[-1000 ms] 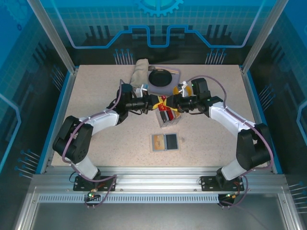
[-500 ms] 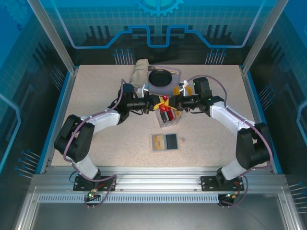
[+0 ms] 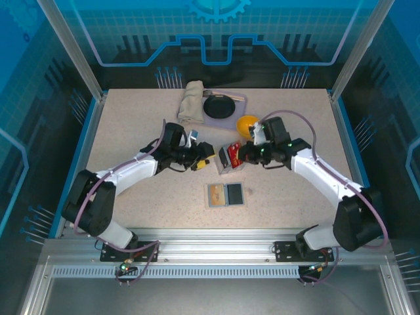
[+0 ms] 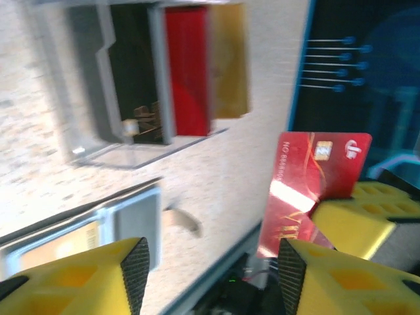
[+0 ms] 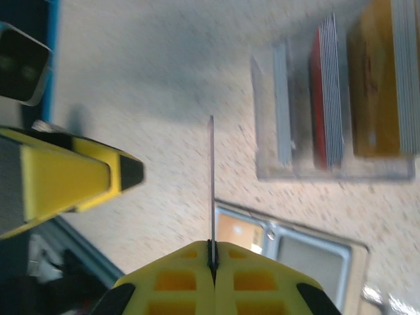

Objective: Put the credit cards into the card holder

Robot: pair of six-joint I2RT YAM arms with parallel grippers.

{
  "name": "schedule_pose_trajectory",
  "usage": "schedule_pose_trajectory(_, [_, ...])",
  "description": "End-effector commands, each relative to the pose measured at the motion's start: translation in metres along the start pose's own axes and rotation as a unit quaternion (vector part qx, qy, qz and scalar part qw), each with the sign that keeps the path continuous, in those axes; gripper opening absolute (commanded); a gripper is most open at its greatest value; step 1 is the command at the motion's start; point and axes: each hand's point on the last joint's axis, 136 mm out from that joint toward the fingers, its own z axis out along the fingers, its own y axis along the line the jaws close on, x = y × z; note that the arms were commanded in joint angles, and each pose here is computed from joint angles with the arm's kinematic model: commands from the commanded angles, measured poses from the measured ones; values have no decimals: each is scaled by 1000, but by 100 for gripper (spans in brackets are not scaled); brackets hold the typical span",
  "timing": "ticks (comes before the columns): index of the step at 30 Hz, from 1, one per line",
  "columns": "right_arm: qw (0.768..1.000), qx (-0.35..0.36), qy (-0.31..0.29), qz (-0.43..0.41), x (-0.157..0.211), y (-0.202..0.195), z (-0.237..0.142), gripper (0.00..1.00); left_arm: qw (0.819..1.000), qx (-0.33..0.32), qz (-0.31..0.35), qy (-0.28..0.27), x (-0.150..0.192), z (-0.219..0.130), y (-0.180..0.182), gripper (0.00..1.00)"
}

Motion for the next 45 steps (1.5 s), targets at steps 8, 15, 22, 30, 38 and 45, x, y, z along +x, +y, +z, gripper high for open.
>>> schedule_pose_trajectory(8, [978,205,48,-7,86,-73,16,5,988,-148,13,50,58,10,78,60])
schedule_pose_trajectory(15, [976,208,68,-3,101,-83,22,5,983,-171,11,66,69,18,94,60])
schedule_pose_trajectory(22, [979,186,82,1,107,-79,33,5,980,-182,11,79,72,27,101,58])
schedule_pose_trajectory(30, [979,183,86,6,109,-81,39,5,976,-194,5,96,79,35,114,52])
schedule_pose_trajectory(38, [983,168,80,1,107,-74,37,5,974,-200,0,107,84,41,122,41])
schedule_pose_trajectory(45, [989,138,61,-9,98,-57,25,6,974,-197,-1,108,83,45,121,35])
